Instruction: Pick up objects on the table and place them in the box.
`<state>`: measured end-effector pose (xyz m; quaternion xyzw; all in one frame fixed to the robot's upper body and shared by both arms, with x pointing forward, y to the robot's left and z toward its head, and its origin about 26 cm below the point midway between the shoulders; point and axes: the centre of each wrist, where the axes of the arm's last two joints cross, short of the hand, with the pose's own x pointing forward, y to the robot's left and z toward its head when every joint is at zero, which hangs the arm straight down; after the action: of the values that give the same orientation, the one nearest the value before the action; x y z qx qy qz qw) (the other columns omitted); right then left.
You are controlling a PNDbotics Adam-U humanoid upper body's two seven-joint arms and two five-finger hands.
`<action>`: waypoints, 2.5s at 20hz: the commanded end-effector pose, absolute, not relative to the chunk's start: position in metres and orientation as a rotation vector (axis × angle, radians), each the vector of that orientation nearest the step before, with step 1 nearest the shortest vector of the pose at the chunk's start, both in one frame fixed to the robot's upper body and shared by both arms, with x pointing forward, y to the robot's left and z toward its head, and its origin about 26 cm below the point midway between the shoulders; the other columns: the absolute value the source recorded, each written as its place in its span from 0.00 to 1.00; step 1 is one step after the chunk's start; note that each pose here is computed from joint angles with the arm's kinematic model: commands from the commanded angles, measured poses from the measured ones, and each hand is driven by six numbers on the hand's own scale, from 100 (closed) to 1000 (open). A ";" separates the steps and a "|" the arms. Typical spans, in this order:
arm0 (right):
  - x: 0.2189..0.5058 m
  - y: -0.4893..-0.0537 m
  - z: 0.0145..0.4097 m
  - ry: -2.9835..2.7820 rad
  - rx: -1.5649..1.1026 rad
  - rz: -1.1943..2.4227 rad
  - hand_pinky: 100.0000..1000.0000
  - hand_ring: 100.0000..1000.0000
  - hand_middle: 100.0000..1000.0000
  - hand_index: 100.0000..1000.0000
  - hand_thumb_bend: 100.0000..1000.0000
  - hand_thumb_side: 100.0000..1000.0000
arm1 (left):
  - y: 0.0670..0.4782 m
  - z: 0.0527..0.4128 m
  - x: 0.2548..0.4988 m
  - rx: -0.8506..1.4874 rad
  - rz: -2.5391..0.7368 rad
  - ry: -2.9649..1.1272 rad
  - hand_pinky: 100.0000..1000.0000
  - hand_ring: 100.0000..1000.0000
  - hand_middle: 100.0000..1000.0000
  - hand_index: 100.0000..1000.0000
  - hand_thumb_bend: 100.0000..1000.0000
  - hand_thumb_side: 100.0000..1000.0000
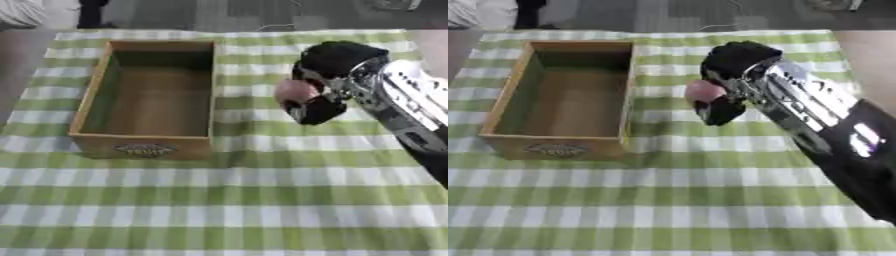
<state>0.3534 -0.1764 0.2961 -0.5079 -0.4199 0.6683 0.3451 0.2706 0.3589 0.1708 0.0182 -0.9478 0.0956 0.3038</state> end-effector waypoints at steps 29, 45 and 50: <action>0.347 0.006 0.330 -1.427 -1.458 1.609 0.57 0.61 0.33 0.50 0.00 0.29 | 0.355 0.178 0.270 0.011 0.233 -2.532 0.41 0.38 0.45 0.78 0.00 0.90; 0.393 0.046 0.264 -1.317 -1.449 1.466 0.59 0.64 0.37 0.54 0.00 0.29 | 0.353 0.175 0.270 -0.002 0.239 -2.529 0.41 0.38 0.45 0.78 0.00 0.91; 0.400 0.045 0.254 -1.283 -1.428 1.433 0.62 0.70 0.46 0.63 0.00 0.36 | 0.353 0.175 0.270 -0.002 0.241 -2.528 0.41 0.38 0.45 0.78 0.00 0.91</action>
<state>0.4024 0.0403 0.2460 -0.5554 -0.4907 0.5672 0.3593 0.2723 0.3531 0.1675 -0.0021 -0.9461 0.1007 0.3077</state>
